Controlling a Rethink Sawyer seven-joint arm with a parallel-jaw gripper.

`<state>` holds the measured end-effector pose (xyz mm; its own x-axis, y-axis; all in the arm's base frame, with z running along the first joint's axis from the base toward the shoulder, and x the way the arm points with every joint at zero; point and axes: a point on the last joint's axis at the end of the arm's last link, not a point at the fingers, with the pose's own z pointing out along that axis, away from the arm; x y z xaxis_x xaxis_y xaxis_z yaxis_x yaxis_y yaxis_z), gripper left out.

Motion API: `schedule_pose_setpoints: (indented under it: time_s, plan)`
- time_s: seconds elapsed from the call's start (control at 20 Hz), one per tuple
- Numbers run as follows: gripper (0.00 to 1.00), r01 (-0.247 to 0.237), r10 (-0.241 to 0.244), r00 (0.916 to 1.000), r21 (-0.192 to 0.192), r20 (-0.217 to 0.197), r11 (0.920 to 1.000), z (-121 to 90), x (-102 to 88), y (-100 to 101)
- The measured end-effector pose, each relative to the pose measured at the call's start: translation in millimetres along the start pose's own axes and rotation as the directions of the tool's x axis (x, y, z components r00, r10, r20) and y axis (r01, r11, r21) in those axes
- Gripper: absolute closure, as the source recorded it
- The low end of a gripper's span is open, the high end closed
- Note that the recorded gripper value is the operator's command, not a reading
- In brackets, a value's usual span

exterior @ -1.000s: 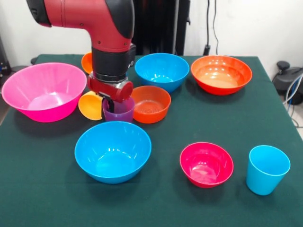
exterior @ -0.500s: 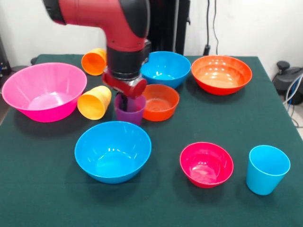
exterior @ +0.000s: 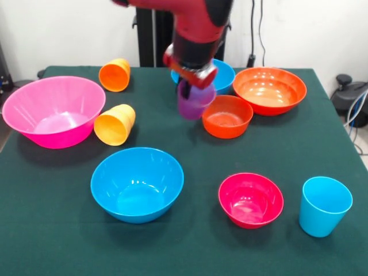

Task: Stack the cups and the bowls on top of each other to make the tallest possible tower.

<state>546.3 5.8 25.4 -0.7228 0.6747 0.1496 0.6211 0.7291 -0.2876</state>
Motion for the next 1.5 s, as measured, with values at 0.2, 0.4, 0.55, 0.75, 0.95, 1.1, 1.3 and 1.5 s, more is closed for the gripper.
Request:
schedule_pose_setpoints:
  time_s: [0.2, 0.4, 0.55, 0.75, 0.95, 1.1, 1.3, 1.5]
  plan:
    - [1.00, -0.021, 0.025, 0.9975, 0.070, -0.066, 0.9973, -26.5, 25.7, -0.5]
    - [1.00, -0.024, 0.034, 0.9969, 0.128, -0.071, 0.9914, -47.4, 37.3, -10.8]
    - [1.00, -0.042, 0.051, 0.9965, 0.136, -0.066, 0.9898, -58.5, 37.9, -17.5]
    - [1.00, -0.069, 0.076, 0.9958, 0.131, -0.051, 0.9889, -58.9, 30.1, -26.4]
    - [1.00, -0.098, 0.100, 0.9949, 0.072, -0.017, 0.9926, -45.6, 15.5, -25.5]
    - [1.00, -0.131, 0.131, 0.9911, -0.004, 0.021, 0.9914, -30.5, -0.5, -23.9]
    - [1.00, -0.168, 0.174, 0.9827, -0.100, 0.063, 0.9808, -11.3, -17.5, -21.9]
    - [1.00, -0.188, 0.205, 0.9752, -0.171, 0.084, 0.9671, 6.0, -18.2, -14.6]
